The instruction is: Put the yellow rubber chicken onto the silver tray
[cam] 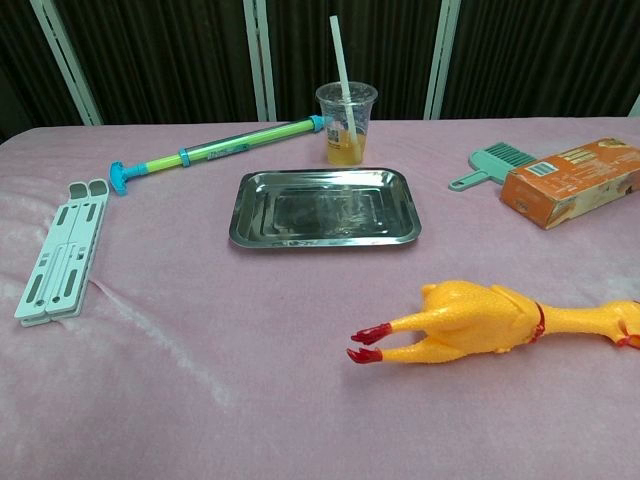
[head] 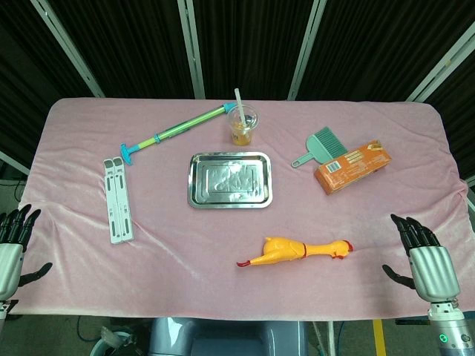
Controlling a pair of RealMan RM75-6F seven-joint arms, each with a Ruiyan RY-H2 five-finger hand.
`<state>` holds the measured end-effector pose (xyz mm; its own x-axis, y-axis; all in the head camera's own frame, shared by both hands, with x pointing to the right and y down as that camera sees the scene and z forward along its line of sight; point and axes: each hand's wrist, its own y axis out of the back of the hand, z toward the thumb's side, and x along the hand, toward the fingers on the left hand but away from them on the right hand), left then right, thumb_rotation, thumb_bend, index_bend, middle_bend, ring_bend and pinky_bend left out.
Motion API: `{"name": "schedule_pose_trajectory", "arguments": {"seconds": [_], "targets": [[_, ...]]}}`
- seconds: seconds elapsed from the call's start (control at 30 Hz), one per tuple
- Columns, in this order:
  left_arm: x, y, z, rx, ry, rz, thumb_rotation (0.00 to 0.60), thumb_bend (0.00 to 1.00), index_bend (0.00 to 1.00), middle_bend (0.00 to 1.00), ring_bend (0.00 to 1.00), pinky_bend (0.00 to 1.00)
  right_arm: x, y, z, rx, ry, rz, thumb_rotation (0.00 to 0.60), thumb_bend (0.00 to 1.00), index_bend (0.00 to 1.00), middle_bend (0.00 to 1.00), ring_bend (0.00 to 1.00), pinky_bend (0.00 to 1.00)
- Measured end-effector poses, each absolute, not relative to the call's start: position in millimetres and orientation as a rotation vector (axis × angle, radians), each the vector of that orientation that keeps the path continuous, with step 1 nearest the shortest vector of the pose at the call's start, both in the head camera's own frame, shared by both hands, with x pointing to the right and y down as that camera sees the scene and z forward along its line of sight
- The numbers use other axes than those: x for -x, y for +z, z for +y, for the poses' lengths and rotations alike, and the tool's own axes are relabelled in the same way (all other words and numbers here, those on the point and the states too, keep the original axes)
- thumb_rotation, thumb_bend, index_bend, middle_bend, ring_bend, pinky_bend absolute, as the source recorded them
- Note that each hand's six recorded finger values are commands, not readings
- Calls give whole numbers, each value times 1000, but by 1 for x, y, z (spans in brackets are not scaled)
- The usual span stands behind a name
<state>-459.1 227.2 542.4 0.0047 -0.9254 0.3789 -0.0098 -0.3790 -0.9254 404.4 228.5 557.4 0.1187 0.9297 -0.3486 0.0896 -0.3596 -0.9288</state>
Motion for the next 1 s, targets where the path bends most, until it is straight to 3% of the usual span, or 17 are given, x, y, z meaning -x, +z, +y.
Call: {"name": "schedule_pose_trajectory", "arguments": {"seconds": [0.27,0.63,1.0], "targets": [[457,547,224,1513,-1487,987,600,0,0,11,0,0,-367,580,219,1769,1270,-911,600,183,45,160,132,213],[458,550,217,1517,-1504,965,600,0,0,11,0,0,-308,637,226,2002,1240,-652,600,183,127,173,150,212],[461,553,216,1521,-1513,964,600,0,0,11,0,0,-290,674,227,2064,1255,-585,600,185,198,203,185,212]]}}
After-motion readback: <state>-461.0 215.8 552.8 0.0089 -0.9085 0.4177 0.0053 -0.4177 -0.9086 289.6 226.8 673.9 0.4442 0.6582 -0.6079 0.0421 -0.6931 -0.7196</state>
